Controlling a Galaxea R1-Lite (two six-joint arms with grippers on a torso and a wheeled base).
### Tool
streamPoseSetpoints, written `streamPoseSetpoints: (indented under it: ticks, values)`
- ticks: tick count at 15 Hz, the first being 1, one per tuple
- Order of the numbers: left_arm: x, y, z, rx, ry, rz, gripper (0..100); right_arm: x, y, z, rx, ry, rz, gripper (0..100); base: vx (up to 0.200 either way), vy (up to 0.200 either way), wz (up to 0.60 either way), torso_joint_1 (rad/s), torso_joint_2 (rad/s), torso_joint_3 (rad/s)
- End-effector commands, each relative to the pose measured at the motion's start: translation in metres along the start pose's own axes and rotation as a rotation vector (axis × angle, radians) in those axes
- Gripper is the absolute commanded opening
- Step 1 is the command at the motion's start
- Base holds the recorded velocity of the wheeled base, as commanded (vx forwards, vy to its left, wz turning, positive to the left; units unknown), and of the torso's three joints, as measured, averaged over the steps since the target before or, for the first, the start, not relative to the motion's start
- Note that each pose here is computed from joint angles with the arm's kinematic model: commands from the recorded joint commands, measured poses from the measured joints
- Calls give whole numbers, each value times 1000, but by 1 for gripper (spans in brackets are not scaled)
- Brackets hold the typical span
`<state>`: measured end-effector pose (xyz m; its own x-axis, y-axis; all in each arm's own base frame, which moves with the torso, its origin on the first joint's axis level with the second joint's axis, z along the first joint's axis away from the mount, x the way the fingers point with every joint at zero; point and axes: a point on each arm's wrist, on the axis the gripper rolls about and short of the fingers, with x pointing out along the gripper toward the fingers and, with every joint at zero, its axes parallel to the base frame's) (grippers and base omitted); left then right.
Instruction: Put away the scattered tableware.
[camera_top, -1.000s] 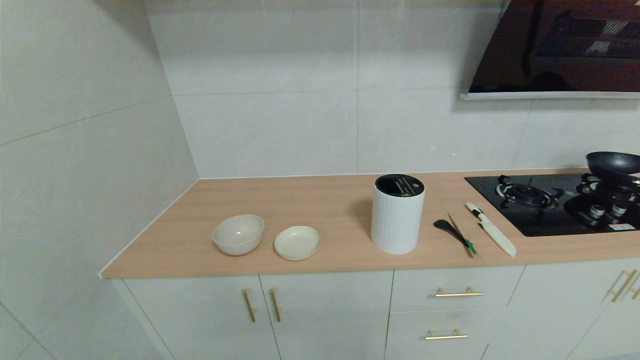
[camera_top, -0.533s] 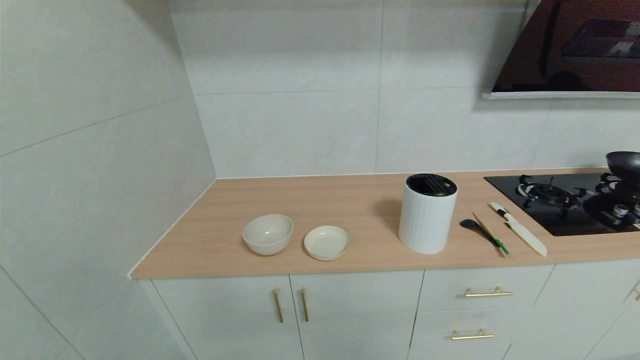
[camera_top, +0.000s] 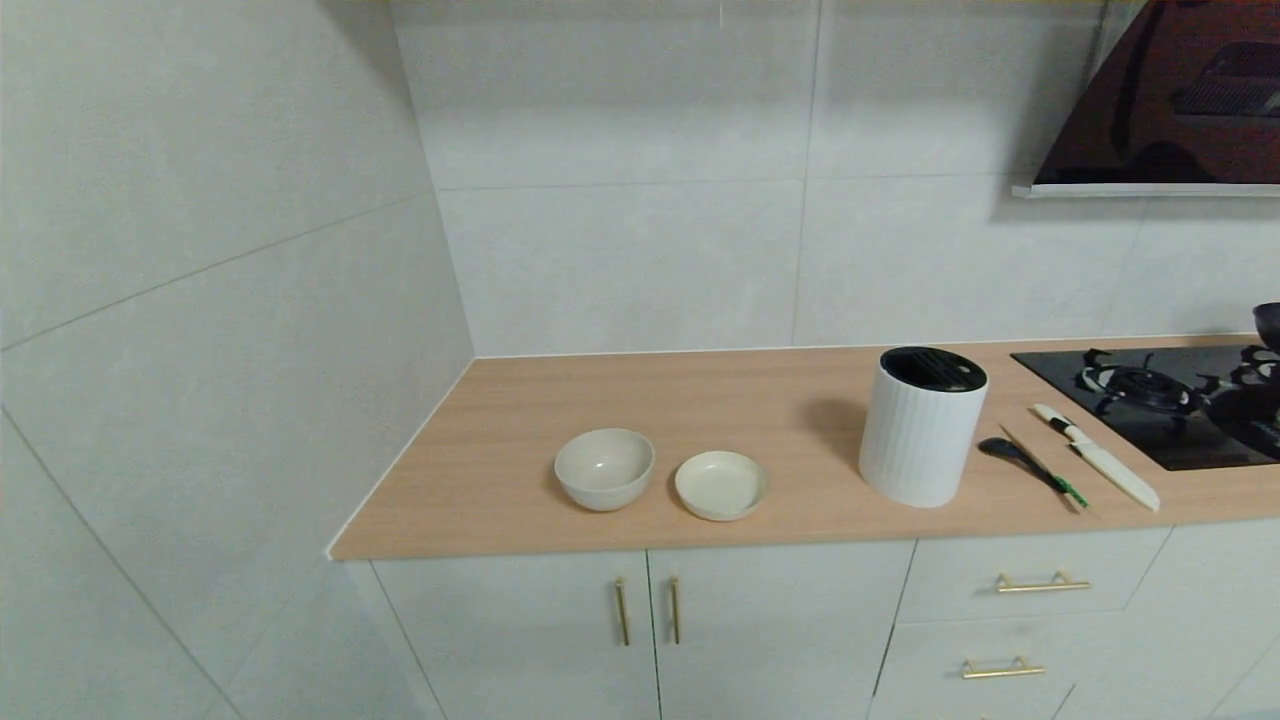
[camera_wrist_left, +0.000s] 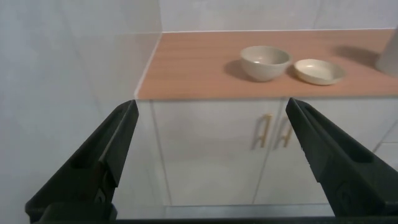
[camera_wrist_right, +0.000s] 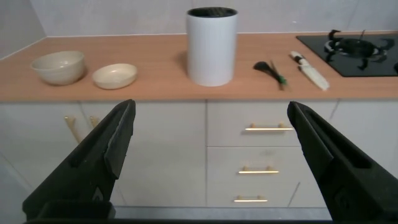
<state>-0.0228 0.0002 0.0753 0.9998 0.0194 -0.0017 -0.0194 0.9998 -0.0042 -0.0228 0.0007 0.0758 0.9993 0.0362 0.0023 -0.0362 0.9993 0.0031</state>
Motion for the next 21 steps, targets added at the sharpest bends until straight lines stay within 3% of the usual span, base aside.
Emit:
streamPoseSetpoints:
  ticks: [1, 21]
  values:
    - [0, 0, 0, 0, 0, 1, 100, 0, 0, 0, 0, -1, 1, 100, 0, 200, 0, 2, 2, 12]
    - [0, 0, 0, 1, 0, 1, 100, 0, 0, 0, 0, -1, 1, 100, 0, 10, 0, -17, 36, 20]
